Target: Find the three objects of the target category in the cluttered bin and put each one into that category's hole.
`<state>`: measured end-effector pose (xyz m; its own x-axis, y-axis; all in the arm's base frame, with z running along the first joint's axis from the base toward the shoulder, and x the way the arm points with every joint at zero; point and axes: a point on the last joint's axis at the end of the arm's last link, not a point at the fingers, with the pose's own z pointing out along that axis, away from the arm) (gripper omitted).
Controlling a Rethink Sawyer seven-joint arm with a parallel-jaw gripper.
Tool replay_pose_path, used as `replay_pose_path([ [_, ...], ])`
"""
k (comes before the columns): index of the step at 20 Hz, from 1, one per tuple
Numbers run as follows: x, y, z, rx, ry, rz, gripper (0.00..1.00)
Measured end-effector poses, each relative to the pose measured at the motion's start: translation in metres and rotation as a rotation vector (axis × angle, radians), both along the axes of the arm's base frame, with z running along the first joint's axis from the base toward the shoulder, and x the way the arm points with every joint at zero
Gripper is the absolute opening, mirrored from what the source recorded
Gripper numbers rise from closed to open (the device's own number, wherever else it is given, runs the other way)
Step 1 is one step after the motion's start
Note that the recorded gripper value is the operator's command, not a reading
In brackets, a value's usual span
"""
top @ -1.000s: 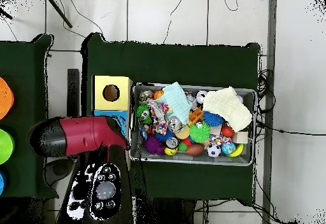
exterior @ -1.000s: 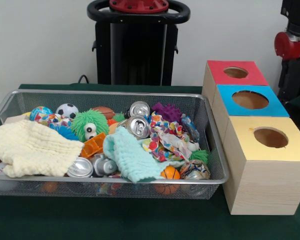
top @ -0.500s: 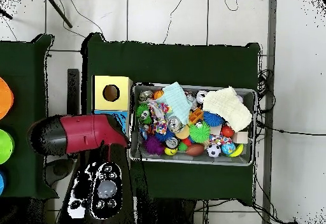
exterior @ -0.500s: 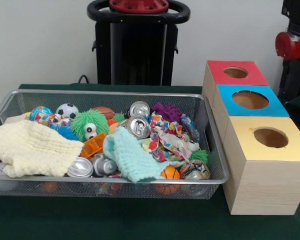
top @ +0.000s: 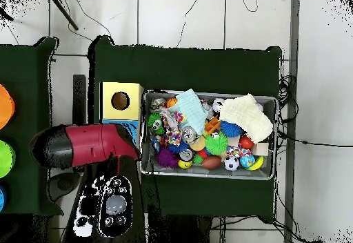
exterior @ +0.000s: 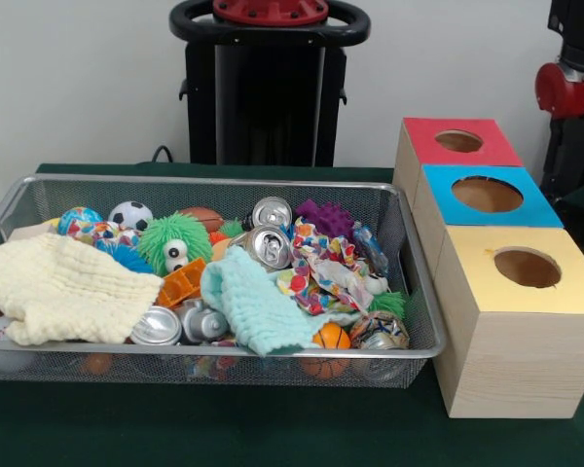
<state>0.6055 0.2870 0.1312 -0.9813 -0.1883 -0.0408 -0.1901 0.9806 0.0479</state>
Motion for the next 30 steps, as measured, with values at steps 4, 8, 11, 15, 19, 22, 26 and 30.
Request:
replay_pose_path([
  [4,0.001,0.0,0.001,0.001,-0.003,0.0,1.0],
  [8,0.006,0.001,0.003,0.002,-0.012,0.0,1.0],
  [11,0.009,0.002,0.005,0.004,-0.02,0.0,1.0],
  [15,0.013,0.003,0.007,0.006,-0.029,0.001,1.0],
  [19,0.013,0.003,0.007,0.006,-0.028,0.001,1.0],
  [22,0.014,0.0,0.007,0.005,-0.028,-0.003,1.0],
  [26,0.018,-0.012,0.01,0.004,-0.014,-0.021,1.0],
  [30,0.024,-0.03,0.016,0.003,0.002,-0.049,1.0],
])
